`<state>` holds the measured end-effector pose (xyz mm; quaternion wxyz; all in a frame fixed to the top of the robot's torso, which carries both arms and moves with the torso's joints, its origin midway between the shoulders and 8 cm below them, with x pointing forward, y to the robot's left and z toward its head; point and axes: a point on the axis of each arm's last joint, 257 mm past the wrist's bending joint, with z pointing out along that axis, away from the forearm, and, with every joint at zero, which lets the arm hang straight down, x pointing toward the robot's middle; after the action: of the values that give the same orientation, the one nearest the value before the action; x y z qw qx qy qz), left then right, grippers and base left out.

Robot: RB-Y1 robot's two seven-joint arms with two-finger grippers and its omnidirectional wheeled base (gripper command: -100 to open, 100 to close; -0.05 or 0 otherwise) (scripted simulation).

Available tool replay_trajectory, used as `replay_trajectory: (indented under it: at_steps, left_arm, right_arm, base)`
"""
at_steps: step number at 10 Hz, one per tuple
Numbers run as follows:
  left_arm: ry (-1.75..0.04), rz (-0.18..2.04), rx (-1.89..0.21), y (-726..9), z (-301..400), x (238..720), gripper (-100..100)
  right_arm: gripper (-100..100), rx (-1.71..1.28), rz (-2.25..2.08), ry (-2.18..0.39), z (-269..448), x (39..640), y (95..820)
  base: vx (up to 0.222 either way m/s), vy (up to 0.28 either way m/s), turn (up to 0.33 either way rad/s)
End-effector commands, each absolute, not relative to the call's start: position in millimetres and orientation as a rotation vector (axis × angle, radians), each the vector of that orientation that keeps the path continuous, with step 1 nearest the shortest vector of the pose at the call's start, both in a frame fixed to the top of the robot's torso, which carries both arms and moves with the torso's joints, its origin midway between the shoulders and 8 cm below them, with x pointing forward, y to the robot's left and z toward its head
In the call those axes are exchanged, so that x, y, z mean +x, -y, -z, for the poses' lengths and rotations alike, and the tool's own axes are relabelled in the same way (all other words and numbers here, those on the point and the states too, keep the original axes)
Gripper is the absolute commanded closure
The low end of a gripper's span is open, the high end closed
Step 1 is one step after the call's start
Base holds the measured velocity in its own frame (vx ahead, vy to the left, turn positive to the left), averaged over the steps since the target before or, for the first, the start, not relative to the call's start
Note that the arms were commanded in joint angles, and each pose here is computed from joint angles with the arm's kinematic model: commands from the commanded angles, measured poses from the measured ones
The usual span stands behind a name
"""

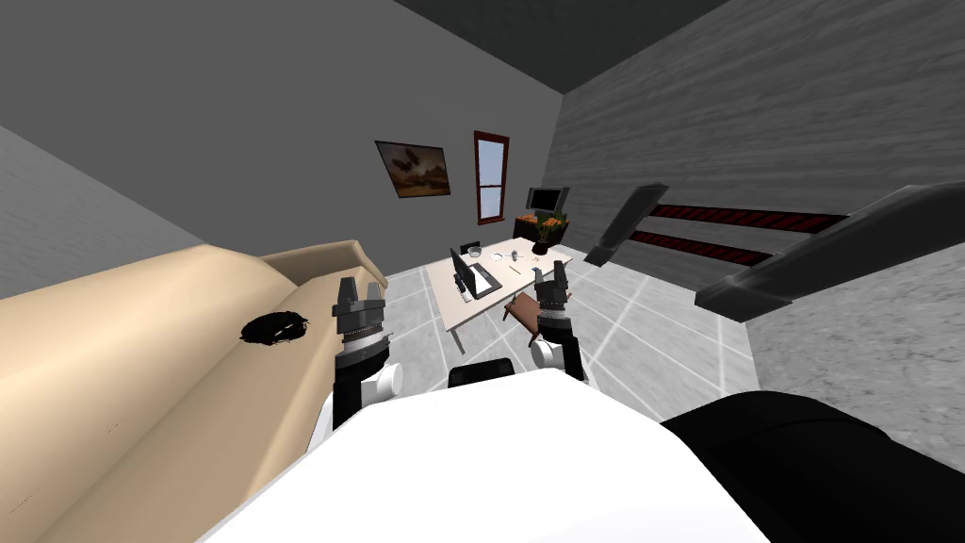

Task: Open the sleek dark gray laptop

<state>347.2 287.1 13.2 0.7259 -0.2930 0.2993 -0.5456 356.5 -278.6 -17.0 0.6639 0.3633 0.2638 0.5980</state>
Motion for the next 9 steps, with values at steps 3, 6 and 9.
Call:
replay_trajectory:
  at_steps: [3,6,9]
  left_arm:
    - [-0.66,1.203,-0.646,-287.1,-13.3,347.2,0]
    - [-0.66,1.203,-0.646,-287.1,-13.4,347.2,0]
    - [-0.66,1.203,-0.646,-287.1,-13.4,347.2,0]
  right_arm:
    - [0,0.821,-1.351,-0.596,16.9,356.5,278.6]
    - [0,0.821,-1.351,-0.596,16.9,356.4,278.6]
    - [0,0.821,-1.351,-0.596,16.8,356.4,278.6]
  base:
    - [0.0,0.0,0.0]
    - [0.0,0.0,0.0]
    - [0.0,0.0,0.0]
